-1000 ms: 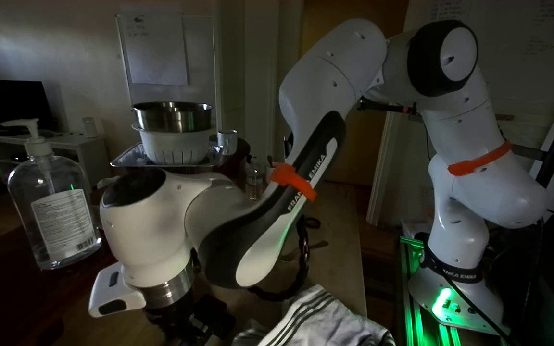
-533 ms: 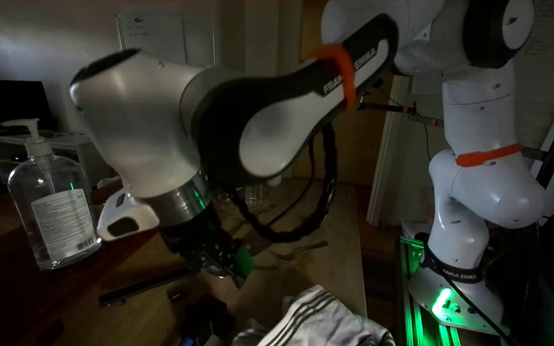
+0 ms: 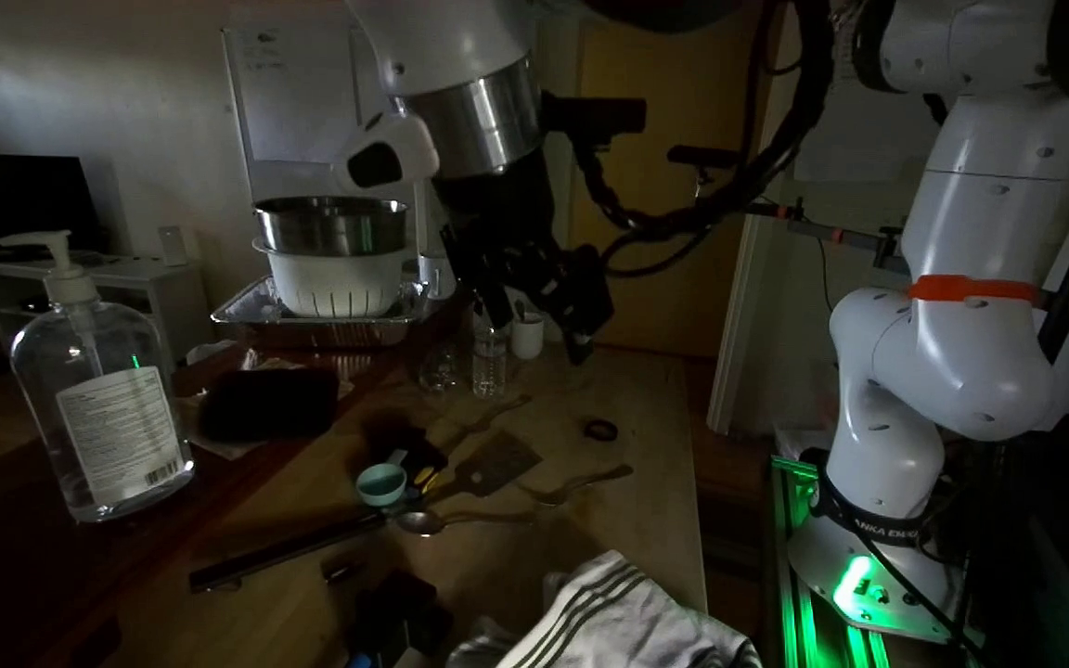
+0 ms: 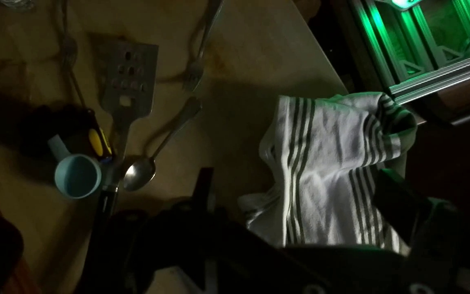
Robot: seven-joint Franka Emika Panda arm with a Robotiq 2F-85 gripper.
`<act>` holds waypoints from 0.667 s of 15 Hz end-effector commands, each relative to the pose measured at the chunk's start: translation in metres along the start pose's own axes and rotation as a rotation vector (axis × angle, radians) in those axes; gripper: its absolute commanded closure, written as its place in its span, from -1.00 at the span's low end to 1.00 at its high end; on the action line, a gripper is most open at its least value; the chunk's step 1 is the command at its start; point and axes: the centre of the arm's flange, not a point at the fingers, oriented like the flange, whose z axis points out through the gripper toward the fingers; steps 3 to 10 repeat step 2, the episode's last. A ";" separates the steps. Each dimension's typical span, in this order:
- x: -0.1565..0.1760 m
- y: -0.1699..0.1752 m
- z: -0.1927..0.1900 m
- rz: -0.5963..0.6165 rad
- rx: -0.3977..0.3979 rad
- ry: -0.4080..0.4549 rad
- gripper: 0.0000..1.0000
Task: Move the spoon to the left
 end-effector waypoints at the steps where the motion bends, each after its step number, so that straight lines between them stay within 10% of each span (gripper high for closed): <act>1: 0.001 -0.001 0.001 -0.003 0.001 -0.002 -1.00; 10: 0.005 0.001 0.005 -0.008 0.007 -0.009 -1.00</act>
